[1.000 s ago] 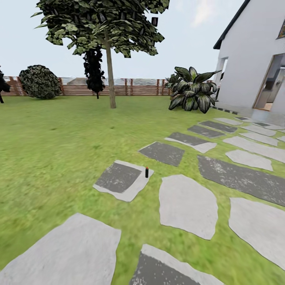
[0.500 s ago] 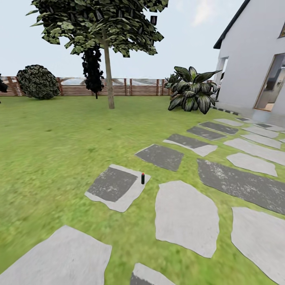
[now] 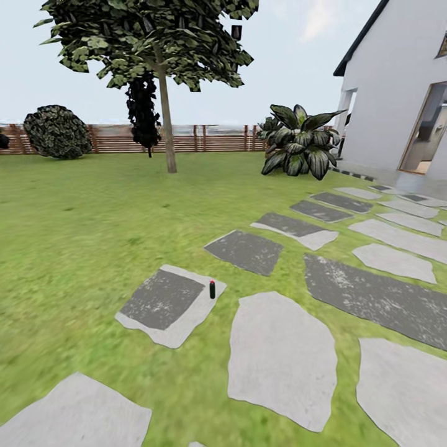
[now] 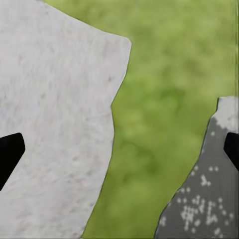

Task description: In the garden, pick up the pesticide atomizer on the floor and spray pesticide onto both trees until each tree trunk is fully covered.

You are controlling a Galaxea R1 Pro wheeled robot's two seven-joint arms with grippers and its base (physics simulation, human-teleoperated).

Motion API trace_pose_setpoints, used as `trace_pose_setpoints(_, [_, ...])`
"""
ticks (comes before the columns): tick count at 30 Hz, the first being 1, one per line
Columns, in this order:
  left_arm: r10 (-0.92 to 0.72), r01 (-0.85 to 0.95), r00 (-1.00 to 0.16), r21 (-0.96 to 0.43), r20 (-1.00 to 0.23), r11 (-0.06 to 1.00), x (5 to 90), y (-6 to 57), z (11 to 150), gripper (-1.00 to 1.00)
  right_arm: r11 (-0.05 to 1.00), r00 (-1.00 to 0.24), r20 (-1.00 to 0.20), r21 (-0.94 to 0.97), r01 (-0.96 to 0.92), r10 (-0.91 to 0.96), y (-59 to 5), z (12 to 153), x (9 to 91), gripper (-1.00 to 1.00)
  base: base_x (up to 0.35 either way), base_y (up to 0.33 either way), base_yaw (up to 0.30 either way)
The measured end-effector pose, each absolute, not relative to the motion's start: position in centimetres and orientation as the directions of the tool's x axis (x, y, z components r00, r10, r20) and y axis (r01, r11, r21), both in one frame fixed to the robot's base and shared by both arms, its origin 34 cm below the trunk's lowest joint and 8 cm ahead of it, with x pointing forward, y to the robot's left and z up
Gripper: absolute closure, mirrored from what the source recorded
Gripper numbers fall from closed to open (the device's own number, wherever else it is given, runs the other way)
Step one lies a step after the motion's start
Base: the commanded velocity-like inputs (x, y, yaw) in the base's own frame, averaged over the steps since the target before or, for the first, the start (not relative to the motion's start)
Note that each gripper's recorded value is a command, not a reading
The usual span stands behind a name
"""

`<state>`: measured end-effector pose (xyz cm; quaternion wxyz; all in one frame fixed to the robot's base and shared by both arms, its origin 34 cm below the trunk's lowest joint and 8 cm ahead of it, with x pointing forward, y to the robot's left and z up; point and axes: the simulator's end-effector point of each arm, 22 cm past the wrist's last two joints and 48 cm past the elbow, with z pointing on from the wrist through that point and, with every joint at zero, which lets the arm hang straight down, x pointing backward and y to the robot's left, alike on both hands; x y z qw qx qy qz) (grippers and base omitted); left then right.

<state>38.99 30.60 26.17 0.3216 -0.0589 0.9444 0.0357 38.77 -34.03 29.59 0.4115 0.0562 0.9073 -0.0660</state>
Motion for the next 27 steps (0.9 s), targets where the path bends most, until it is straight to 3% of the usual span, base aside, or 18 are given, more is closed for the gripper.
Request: trace_pose_setpoints(27, [-0.088,-0.135,-0.786,0.032,-0.612,0.99,38.98,30.74,26.18,-1.0,0.985,-0.655,-0.754,-0.073,0.156,0.048,-34.03,29.59,38.78,-1.0,0.227,-0.26,0.0])
